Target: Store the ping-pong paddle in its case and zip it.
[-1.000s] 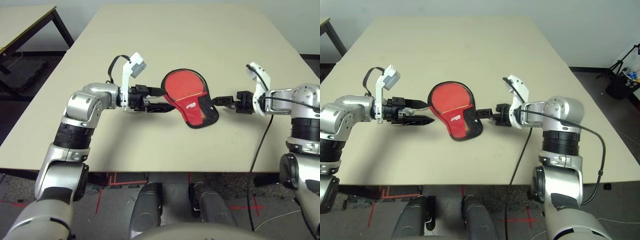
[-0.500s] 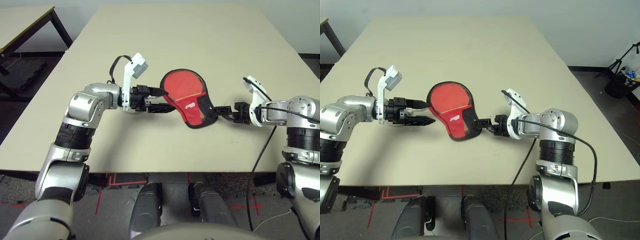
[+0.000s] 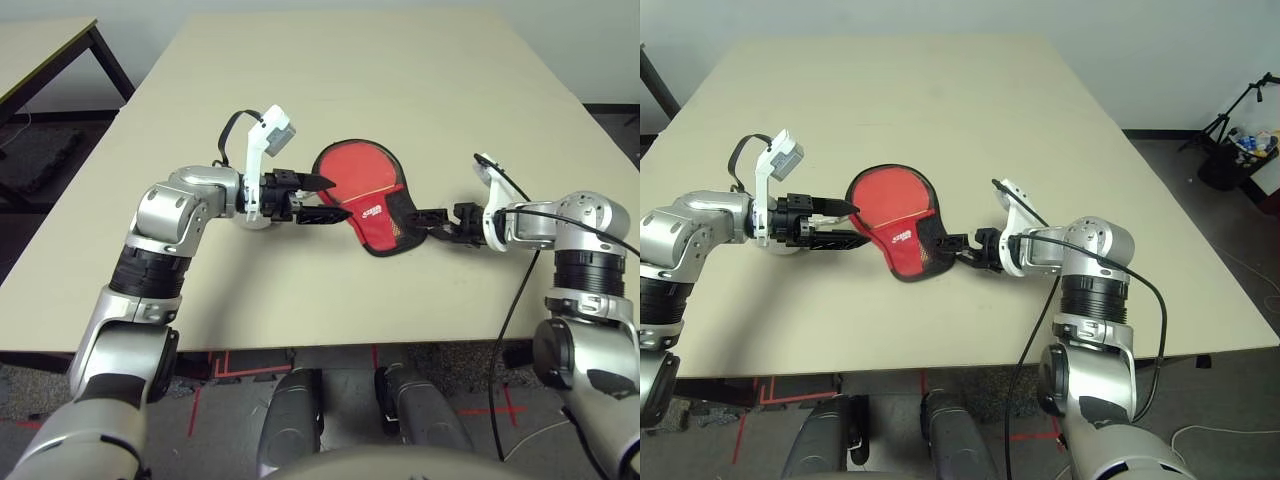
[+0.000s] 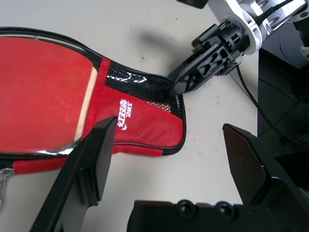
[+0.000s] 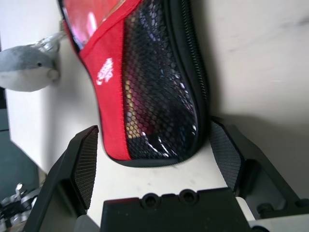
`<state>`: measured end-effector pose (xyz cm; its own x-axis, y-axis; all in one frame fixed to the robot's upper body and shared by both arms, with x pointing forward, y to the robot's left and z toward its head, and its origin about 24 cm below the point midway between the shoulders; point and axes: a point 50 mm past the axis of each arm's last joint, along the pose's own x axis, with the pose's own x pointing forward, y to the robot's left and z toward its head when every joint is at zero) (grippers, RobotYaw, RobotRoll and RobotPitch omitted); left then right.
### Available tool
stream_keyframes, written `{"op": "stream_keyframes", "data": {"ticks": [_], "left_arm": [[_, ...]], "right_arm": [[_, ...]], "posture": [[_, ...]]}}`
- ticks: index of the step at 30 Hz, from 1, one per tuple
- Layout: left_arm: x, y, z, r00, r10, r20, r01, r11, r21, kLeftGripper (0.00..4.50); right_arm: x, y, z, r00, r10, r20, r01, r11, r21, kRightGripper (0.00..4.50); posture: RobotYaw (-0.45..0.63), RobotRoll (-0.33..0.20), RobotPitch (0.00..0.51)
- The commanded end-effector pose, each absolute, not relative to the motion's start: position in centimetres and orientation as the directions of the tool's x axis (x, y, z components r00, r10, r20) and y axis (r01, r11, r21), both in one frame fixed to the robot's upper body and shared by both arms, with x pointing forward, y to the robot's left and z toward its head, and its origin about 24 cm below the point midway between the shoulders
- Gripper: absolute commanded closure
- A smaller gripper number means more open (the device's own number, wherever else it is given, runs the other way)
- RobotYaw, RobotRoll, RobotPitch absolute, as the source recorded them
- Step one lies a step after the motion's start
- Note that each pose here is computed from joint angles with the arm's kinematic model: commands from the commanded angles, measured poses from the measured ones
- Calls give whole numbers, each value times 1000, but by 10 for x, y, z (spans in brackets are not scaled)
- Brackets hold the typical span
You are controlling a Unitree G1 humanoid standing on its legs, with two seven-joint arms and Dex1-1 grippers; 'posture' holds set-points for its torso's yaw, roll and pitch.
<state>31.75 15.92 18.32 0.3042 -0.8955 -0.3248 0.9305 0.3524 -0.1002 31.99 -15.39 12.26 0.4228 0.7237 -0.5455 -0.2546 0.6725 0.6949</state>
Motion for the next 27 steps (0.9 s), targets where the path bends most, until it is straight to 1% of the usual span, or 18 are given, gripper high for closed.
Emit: {"op": "stream_keyframes", "data": {"ticks": [1, 8, 9, 11, 12, 17, 19, 23, 27], "left_arm": [[317, 157, 184, 303, -899, -316, 933, 347, -92, 0], [318, 157, 184, 310, -898, -312, 931, 353, -91, 0], [318, 157, 184, 311, -898, -312, 931, 355, -91, 0], [318, 158, 184, 313, -897, -312, 930, 356, -91, 0], [318, 158, 184, 313, -897, -312, 930, 356, -91, 0], [318, 158, 184, 315, -897, -311, 930, 357, -88, 0], [319, 158, 184, 316, -896, -311, 930, 358, -88, 0], [319, 158, 183, 317, -896, -311, 929, 360, -88, 0], [319, 157, 183, 319, -895, -311, 928, 362, -89, 0]], "right_arm": [[315, -136, 106, 329, 745, -580, -229, 659, 716, 16], [319, -133, 100, 343, 741, -578, -201, 659, 725, 16], [320, -135, 100, 351, 736, -579, -196, 663, 723, 174], [322, -137, 99, 371, 722, -584, -188, 674, 715, 584], [322, -138, 98, 378, 718, -585, -186, 677, 712, 887], [326, -140, 98, 403, 705, -583, -172, 684, 708, 2560], [327, -140, 98, 412, 699, -585, -167, 689, 706, 3125], [328, -141, 99, 422, 696, -582, -162, 689, 706, 4429], [326, -143, 101, 423, 695, -582, -161, 689, 706, 4487]], "posture": [[19, 0, 128], [21, 0, 128], [21, 0, 128], [21, 0, 128], [21, 0, 128], [21, 0, 128], [18, 0, 128], [17, 0, 129], [19, 0, 130]]}}
